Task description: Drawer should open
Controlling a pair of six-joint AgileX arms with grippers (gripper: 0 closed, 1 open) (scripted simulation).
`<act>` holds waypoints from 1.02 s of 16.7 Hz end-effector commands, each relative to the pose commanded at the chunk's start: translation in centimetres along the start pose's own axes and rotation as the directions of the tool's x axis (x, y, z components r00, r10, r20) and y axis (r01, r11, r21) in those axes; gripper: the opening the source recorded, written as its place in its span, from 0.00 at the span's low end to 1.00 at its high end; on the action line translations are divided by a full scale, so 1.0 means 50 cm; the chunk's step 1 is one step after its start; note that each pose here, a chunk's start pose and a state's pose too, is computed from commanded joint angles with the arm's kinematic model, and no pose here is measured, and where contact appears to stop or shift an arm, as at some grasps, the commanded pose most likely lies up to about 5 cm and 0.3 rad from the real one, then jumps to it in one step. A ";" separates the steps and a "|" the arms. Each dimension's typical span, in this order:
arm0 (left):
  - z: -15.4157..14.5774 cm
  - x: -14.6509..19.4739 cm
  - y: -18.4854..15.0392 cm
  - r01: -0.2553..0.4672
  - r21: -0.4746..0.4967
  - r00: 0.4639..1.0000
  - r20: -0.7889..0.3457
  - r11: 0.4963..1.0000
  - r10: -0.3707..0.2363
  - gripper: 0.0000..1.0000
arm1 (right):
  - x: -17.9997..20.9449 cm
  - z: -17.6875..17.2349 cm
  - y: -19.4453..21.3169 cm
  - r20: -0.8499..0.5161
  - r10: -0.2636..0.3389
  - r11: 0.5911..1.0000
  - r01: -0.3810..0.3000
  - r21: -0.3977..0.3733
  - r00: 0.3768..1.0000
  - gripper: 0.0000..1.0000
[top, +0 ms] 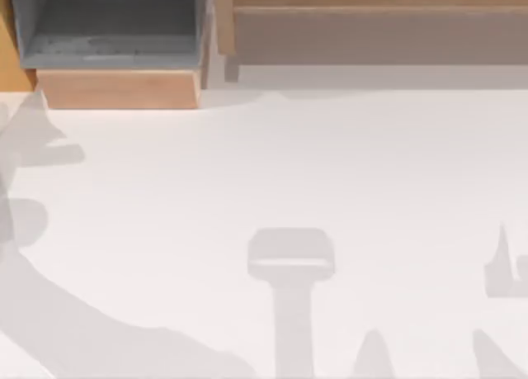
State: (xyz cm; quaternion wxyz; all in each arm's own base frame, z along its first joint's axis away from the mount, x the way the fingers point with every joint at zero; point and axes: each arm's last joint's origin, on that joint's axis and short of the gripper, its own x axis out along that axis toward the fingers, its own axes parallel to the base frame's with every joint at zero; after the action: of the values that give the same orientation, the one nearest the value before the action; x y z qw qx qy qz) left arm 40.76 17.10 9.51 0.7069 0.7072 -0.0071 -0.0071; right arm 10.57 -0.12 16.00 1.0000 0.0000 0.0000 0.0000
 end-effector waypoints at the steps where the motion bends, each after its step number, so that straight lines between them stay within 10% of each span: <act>1: 0.000 0.000 0.000 0.000 0.000 1.000 0.000 1.000 0.000 1.00 | 0.000 0.000 0.000 0.000 0.000 1.000 0.000 0.000 1.000 1.00; 15: 0.000 0.050 0.000 0.000 0.000 1.000 0.000 1.000 0.000 1.00 | 0.000 0.000 0.000 0.000 0.000 1.000 0.000 0.000 1.000 1.00; 17: 0.000 0.050 0.000 0.000 0.000 1.000 0.000 1.000 0.000 0.85 | 0.000 0.000 0.000 0.000 0.000 1.000 0.000 0.000 1.000 1.00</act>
State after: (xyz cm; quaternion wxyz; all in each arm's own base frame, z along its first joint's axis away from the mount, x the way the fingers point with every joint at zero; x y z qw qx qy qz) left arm 43.25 17.05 9.51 0.7069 0.7072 -0.0071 -0.0071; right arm 10.57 -0.12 16.00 1.0000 0.0000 0.0000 0.0000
